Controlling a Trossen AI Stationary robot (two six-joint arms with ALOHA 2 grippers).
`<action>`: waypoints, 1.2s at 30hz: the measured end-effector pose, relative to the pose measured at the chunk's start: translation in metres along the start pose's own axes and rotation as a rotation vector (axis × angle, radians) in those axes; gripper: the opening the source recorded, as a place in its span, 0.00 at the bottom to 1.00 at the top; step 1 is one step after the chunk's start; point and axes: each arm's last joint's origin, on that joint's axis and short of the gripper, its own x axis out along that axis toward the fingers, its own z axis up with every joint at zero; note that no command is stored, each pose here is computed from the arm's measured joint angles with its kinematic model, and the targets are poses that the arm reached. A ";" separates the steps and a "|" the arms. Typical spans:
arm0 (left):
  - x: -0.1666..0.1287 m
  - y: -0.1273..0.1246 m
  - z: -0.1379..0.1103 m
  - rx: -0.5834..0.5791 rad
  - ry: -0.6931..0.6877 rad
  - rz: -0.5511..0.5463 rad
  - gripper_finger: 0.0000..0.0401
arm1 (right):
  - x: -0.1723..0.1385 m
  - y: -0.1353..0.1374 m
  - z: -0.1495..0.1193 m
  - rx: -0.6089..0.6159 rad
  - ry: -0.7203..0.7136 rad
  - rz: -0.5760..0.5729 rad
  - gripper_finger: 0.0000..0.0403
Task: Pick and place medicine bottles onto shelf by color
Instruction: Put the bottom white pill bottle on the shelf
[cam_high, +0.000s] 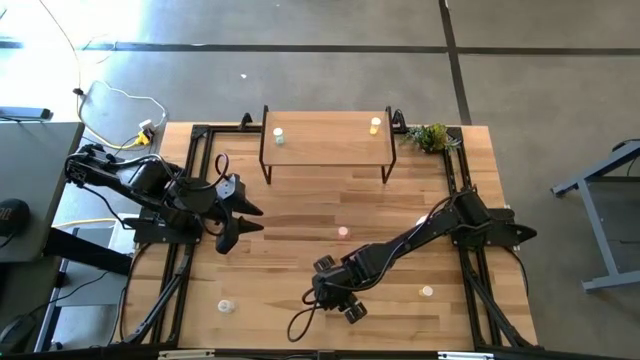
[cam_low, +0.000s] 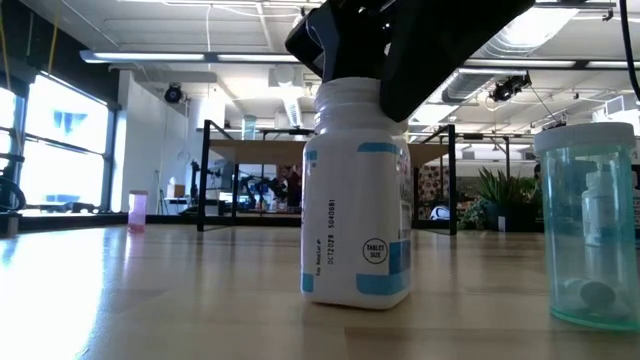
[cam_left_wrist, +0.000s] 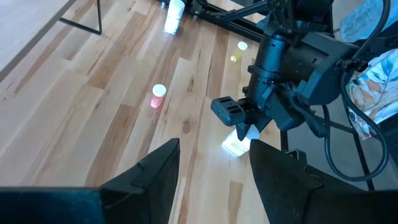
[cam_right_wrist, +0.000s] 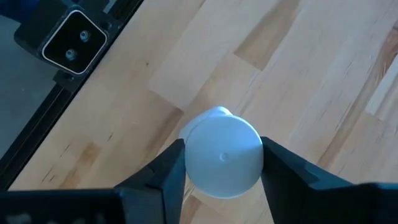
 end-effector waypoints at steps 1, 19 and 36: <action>0.000 0.000 0.000 0.000 -0.002 0.004 0.46 | 0.000 -0.001 0.000 0.004 0.000 -0.001 0.38; 0.001 0.018 0.010 0.105 -0.129 0.268 0.46 | -0.096 -0.076 -0.005 0.315 -0.191 -0.187 0.38; 0.002 0.039 0.021 0.235 -0.116 0.383 0.46 | -0.234 -0.166 -0.069 0.667 -0.370 -0.694 0.39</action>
